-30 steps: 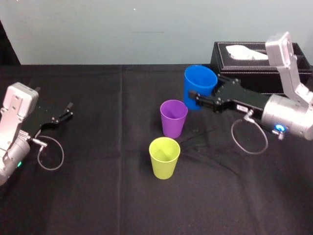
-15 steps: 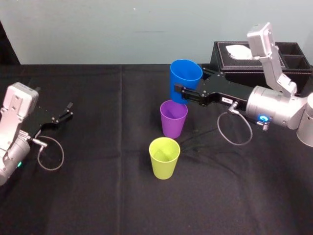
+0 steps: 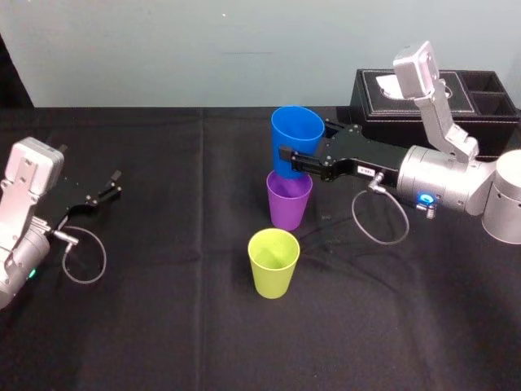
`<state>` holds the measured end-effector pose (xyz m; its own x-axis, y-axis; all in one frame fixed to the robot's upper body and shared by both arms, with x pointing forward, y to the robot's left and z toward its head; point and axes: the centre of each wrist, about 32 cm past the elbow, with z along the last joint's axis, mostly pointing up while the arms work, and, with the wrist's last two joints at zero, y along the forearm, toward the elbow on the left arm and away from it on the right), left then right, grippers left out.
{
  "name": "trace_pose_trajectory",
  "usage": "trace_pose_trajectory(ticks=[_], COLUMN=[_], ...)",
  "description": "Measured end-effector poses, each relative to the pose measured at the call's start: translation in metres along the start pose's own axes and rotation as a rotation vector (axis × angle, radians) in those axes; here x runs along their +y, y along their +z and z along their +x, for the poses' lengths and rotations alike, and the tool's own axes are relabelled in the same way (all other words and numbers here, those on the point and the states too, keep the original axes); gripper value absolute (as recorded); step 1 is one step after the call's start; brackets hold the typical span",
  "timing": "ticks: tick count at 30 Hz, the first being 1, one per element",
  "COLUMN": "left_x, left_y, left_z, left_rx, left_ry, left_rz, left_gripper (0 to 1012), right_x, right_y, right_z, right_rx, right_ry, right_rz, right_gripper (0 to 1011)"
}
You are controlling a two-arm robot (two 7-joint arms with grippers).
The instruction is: Stack the three plastic cups sequentially using one hand.
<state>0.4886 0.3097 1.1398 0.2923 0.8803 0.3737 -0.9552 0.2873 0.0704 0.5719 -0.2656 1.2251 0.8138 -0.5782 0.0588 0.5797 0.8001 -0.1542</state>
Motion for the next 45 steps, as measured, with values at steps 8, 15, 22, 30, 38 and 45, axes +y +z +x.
trace_pose_trajectory(ticks=[8, 15, 22, 30, 38, 45], left_x=[0.000, 0.000, 0.000, 0.000, 0.000, 0.000], left_y=[0.000, 0.000, 0.000, 0.000, 0.000, 0.000], left_z=[0.0000, 0.0000, 0.0000, 0.0000, 0.0000, 0.0000], left_rx=[0.000, 0.000, 0.000, 0.000, 0.000, 0.000], left_ry=[0.000, 0.000, 0.000, 0.000, 0.000, 0.000], left_rz=[0.000, 0.000, 0.000, 0.000, 0.000, 0.000], left_gripper=[1011, 1011, 1011, 1011, 1011, 1011], right_x=[0.003, 0.007, 0.008, 0.009, 0.009, 0.009], right_y=[-0.008, -0.012, -0.016, -0.020, -0.021, -0.021], right_z=[-0.0002, 0.0008, 0.0014, 0.0016, 0.0016, 0.0017], right_rx=[0.005, 0.006, 0.010, 0.004, 0.004, 0.004], right_ry=[0.007, 0.015, 0.018, 0.017, 0.022, 0.021], right_rz=[-0.014, -0.022, -0.034, -0.051, -0.053, -0.051], right_gripper=[722, 722, 722, 722, 722, 803])
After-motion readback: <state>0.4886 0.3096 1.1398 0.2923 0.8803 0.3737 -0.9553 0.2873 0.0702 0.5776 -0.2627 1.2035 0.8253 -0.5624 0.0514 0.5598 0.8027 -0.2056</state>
